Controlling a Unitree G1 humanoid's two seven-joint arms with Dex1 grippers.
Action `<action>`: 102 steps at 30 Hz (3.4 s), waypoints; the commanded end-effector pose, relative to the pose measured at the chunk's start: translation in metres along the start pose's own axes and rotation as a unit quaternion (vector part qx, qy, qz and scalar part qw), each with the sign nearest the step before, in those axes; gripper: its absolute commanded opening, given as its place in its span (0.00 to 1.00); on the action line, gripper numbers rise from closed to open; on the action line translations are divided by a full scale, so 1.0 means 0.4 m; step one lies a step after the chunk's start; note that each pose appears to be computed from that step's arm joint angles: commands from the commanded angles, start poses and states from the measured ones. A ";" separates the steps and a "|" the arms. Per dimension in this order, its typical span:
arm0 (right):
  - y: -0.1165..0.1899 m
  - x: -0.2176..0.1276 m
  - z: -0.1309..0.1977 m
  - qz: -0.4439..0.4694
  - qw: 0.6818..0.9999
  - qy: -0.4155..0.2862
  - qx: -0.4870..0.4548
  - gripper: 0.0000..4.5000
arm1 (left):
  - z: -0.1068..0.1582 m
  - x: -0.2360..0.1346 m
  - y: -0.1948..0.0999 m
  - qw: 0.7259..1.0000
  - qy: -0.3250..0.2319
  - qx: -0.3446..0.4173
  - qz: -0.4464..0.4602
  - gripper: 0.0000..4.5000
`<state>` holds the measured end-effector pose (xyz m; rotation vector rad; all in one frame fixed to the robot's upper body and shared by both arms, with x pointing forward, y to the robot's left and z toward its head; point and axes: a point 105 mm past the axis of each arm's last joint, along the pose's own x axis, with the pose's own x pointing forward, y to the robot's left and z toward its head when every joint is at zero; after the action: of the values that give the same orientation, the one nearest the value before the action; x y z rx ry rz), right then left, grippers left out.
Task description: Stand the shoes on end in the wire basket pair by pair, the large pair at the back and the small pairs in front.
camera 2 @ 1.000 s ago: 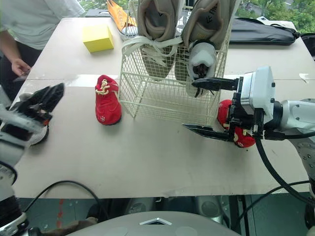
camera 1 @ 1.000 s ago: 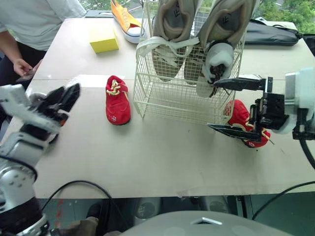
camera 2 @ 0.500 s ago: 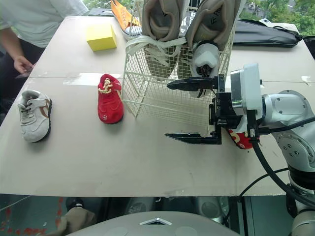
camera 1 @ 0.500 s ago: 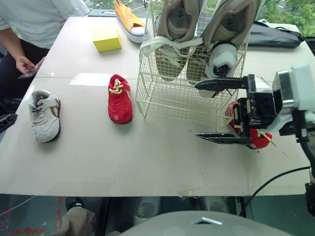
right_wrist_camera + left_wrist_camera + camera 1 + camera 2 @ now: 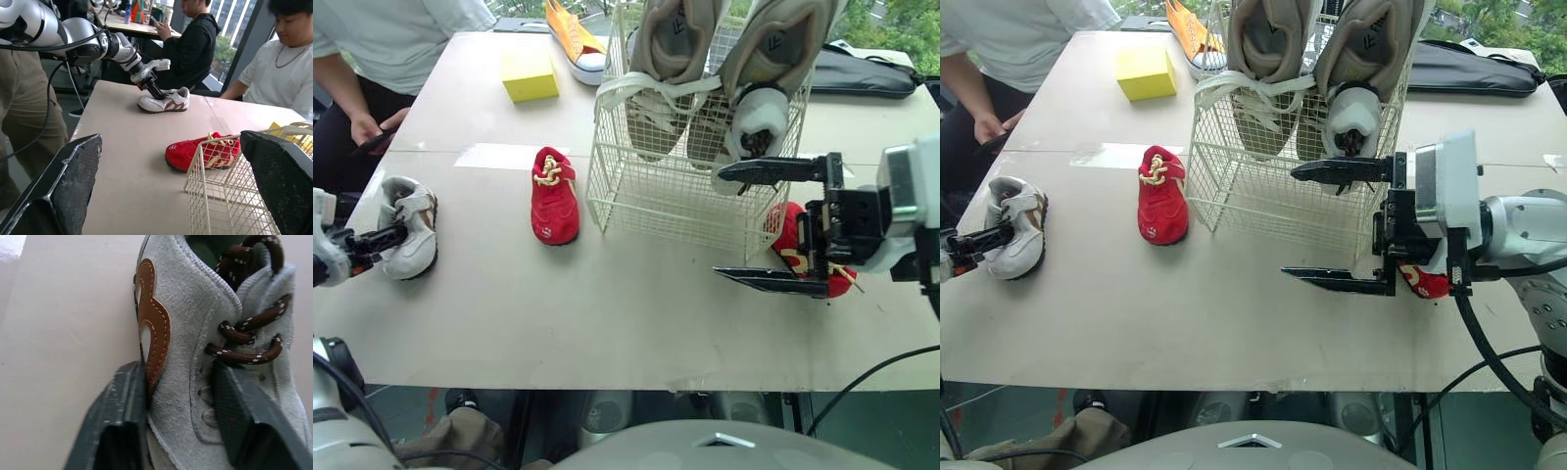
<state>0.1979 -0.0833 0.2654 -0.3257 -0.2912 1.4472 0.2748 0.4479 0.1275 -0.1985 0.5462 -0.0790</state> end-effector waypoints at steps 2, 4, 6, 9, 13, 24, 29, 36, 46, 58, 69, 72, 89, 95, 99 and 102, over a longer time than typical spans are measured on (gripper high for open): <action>0.006 -0.003 0.016 -0.010 1.000 0.001 -0.010 1.00 | -0.007 -0.010 -0.020 0.998 -0.012 -0.038 -0.051 0.02; 0.003 -0.004 0.012 -0.013 1.000 0.005 -0.010 1.00 | 0.044 -0.022 -0.033 0.994 -0.068 -0.050 -0.072 0.00; 0.002 -0.006 0.006 -0.013 1.000 0.010 -0.011 1.00 | 0.096 -0.041 -0.053 0.987 -0.113 -0.058 -0.103 0.00; 0.002 -0.011 0.002 -0.010 1.000 0.014 -0.012 1.00 | 0.187 -0.084 -0.125 0.969 -0.163 -0.051 -0.177 0.00; -0.005 -0.022 -0.006 -0.016 1.000 0.018 -0.016 1.00 | 0.281 -0.088 -0.339 0.936 -0.219 0.018 -0.274 0.00; -0.040 -0.125 -0.046 -0.186 0.981 0.047 -0.021 1.00 | 0.353 -0.042 -0.825 0.809 -0.441 0.170 -0.349 0.00; -0.029 -0.152 -0.028 -0.252 0.966 0.044 -0.031 1.00 | 0.349 -0.003 -0.940 0.758 -0.531 0.234 -0.299 0.00; -0.013 -0.182 -0.026 -0.297 0.953 0.061 -0.023 1.00 | 0.317 0.054 -0.967 0.710 -0.596 0.293 -0.234 0.00; 0.016 -0.198 -0.037 -0.326 0.942 0.078 -0.004 1.00 | 0.175 0.173 -0.932 0.710 -0.597 0.341 -0.150 0.00; 0.027 -0.198 -0.039 -0.328 0.941 0.084 0.002 1.00 | 0.108 0.223 -0.954 0.715 -0.588 0.352 -0.139 0.00; 0.028 -0.192 -0.047 -0.327 0.941 0.084 0.005 1.00 | 0.049 0.260 -0.913 0.790 -0.481 0.265 -0.272 0.00; 0.029 -0.188 -0.049 -0.325 0.942 0.083 0.006 1.00 | 0.036 0.264 -0.907 0.794 -0.463 0.269 -0.288 0.00; 0.040 -0.192 -0.073 -0.292 0.952 0.092 0.026 1.00 | 0.064 0.119 -0.771 0.841 -0.400 0.203 -0.301 0.78; 0.032 -0.190 -0.085 -0.274 0.957 0.093 0.032 1.00 | 0.095 0.086 -0.733 0.867 -0.372 0.190 -0.270 0.78; 0.040 -0.238 -0.136 -0.295 0.941 0.140 0.086 1.00 | 0.075 -0.020 -0.791 0.831 -0.306 0.179 -0.430 0.78; 0.056 -0.285 -0.182 -0.330 0.916 0.193 0.122 1.00 | 0.048 -0.071 -0.817 0.808 -0.236 0.206 -0.499 0.78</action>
<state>0.1938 -0.1873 0.1909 -0.2303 0.0715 0.7746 0.2738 0.1465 0.2145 -0.0549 -0.1471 -1.0038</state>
